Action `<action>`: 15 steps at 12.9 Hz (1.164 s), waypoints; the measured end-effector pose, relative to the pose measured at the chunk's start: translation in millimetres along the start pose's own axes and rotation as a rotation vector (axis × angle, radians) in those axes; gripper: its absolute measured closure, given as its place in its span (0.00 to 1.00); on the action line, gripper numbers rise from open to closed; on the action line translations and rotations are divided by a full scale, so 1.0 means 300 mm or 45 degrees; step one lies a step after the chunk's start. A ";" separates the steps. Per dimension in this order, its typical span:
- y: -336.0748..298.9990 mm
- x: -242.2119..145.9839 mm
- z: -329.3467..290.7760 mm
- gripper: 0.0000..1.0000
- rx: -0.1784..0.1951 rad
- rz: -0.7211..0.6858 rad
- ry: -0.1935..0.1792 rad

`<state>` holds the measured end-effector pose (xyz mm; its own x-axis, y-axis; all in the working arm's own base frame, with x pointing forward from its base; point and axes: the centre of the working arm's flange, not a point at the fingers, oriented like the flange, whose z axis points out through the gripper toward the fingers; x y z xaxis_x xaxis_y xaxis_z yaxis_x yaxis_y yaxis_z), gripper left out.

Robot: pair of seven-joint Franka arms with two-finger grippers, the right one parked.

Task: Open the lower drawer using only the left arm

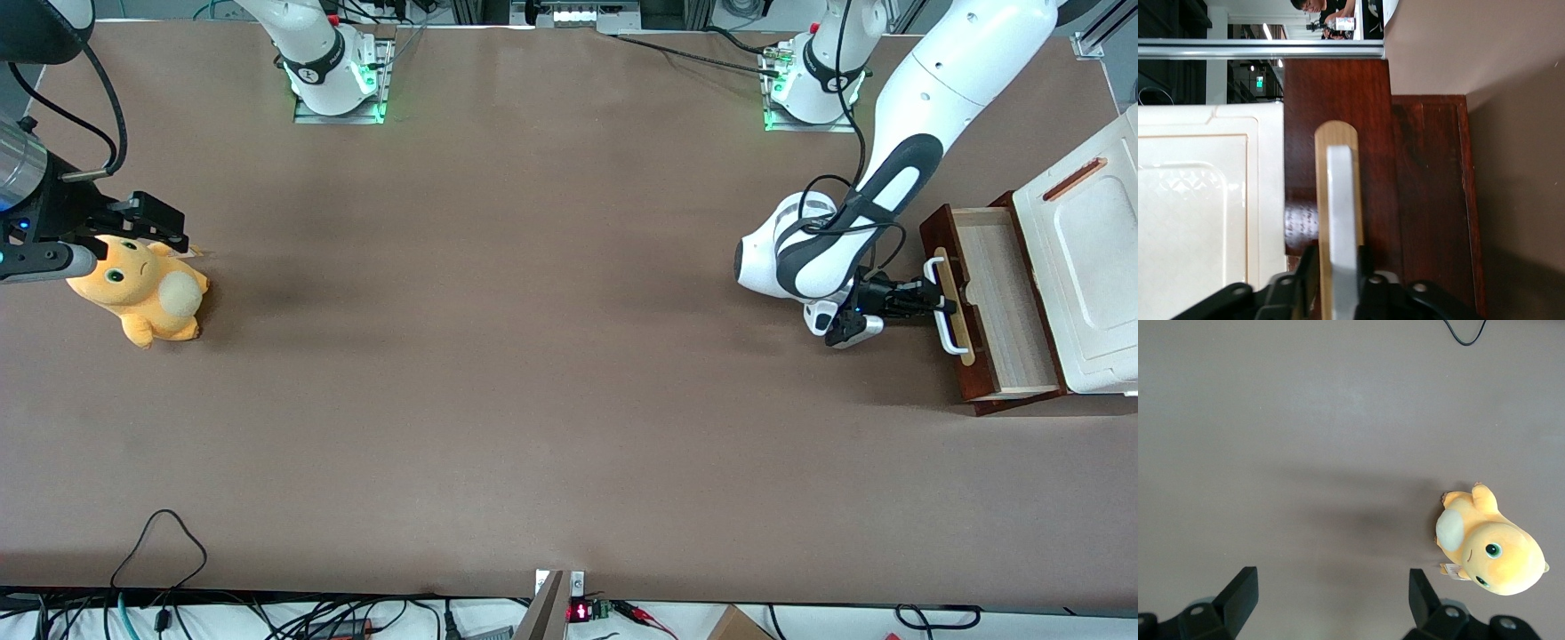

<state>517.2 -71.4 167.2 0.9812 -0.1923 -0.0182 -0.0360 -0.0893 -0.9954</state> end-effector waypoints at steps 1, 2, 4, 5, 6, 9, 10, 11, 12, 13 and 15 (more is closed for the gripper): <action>-0.011 0.012 -0.008 0.54 -0.002 0.005 0.004; -0.022 0.021 -0.010 0.45 -0.005 0.011 -0.002; -0.051 0.037 -0.012 0.23 -0.041 0.000 -0.050; -0.073 0.053 -0.020 0.12 -0.093 -0.020 -0.077; -0.103 0.072 -0.032 0.01 -0.160 -0.035 -0.104; -0.256 0.130 -0.074 0.00 -0.361 -0.050 -0.205; -0.317 0.143 -0.092 0.00 -0.434 -0.057 -0.242; -0.383 0.158 -0.112 0.00 -0.512 -0.053 -0.276; -0.465 0.177 -0.134 0.00 -0.600 -0.036 -0.304; -0.555 0.192 -0.156 0.00 -0.701 -0.022 -0.332; -0.754 0.205 -0.167 0.00 -0.942 -0.039 -0.412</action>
<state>576.1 -111.9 395.9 0.9860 0.1027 -0.1312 -0.0136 -0.7352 -0.6777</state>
